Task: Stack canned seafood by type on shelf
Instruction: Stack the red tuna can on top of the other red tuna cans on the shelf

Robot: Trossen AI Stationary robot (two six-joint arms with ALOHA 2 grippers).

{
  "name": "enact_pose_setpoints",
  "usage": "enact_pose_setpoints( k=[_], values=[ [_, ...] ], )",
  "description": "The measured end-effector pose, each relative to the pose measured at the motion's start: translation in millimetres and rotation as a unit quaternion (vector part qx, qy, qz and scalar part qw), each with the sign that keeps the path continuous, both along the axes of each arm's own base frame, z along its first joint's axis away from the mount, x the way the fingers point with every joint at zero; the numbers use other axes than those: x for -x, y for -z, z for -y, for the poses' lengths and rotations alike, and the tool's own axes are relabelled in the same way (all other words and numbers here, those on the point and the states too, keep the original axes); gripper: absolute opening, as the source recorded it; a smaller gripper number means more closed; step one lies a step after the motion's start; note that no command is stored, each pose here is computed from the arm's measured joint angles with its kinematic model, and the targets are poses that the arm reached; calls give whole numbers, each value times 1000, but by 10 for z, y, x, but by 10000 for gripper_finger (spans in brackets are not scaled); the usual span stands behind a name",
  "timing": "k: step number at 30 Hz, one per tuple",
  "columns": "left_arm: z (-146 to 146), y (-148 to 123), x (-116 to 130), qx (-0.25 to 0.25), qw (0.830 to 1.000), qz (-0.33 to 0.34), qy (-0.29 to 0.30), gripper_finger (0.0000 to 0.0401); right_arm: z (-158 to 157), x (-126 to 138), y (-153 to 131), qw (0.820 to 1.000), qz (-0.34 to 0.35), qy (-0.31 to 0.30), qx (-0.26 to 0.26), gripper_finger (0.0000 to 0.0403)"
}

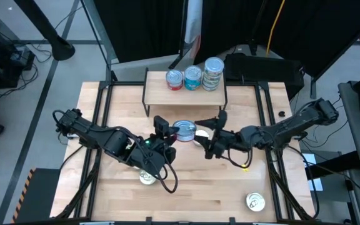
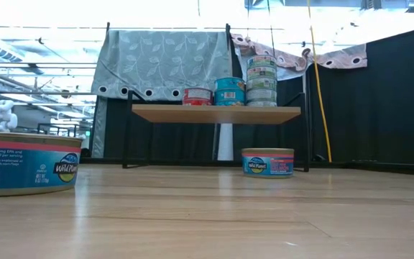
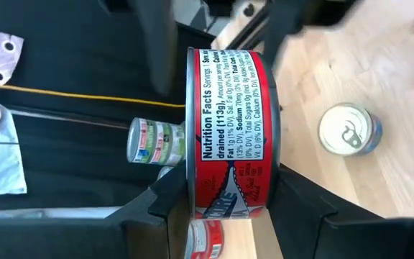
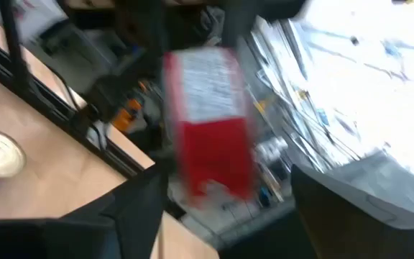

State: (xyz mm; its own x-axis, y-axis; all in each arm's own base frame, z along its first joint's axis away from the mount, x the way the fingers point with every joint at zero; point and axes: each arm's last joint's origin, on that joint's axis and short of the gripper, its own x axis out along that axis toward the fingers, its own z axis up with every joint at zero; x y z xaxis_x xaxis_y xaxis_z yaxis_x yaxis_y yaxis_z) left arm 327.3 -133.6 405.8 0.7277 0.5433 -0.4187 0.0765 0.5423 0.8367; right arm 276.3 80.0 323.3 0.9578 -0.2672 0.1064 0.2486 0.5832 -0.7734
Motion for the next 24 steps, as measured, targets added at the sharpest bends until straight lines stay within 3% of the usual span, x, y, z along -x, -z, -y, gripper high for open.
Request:
enact_pose_setpoints(
  k=[9, 18, 24],
  values=[
    [-143, 11, 0, -55, 998, -39, -18, 150, -31, 318, -153, 986, 8, 152, -64, 337],
    [-806, -56, -86, -95, 987, -70, -106, 150, -46, 599, 24, 969, -42, 150, -193, 340],
    [-1288, -105, -87, -97, 978, -78, -170, 150, -7, 748, 107, 962, -83, 159, -206, 340]
  ],
)
